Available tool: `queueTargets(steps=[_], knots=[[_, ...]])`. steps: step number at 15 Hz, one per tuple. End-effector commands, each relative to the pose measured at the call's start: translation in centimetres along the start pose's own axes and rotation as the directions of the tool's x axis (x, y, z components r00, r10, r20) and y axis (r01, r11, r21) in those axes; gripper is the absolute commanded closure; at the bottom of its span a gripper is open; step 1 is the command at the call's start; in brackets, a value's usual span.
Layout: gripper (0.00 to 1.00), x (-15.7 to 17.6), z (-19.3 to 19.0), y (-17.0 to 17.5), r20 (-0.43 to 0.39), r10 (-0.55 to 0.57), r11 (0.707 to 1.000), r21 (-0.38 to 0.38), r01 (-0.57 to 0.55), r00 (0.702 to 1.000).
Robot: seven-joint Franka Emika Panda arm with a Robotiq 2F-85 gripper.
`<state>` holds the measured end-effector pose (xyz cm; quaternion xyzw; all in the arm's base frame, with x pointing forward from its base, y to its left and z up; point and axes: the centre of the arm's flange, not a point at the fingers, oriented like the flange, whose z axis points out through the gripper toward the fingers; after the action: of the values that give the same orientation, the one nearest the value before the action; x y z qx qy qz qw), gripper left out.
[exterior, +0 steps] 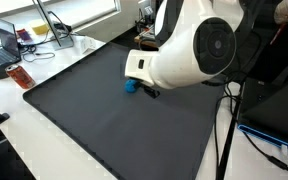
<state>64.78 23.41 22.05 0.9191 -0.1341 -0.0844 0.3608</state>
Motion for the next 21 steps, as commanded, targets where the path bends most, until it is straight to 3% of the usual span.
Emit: queueTargets(steps=[1, 21], knots=[[0.97, 0.8, 0.3, -0.3, 0.016, 0.006, 0.999, -0.035, -0.006, 1.0], [0.97, 2.7, 7.7, 2.2, 0.141, 0.051, 0.996, -0.084, -0.039, 0.989]])
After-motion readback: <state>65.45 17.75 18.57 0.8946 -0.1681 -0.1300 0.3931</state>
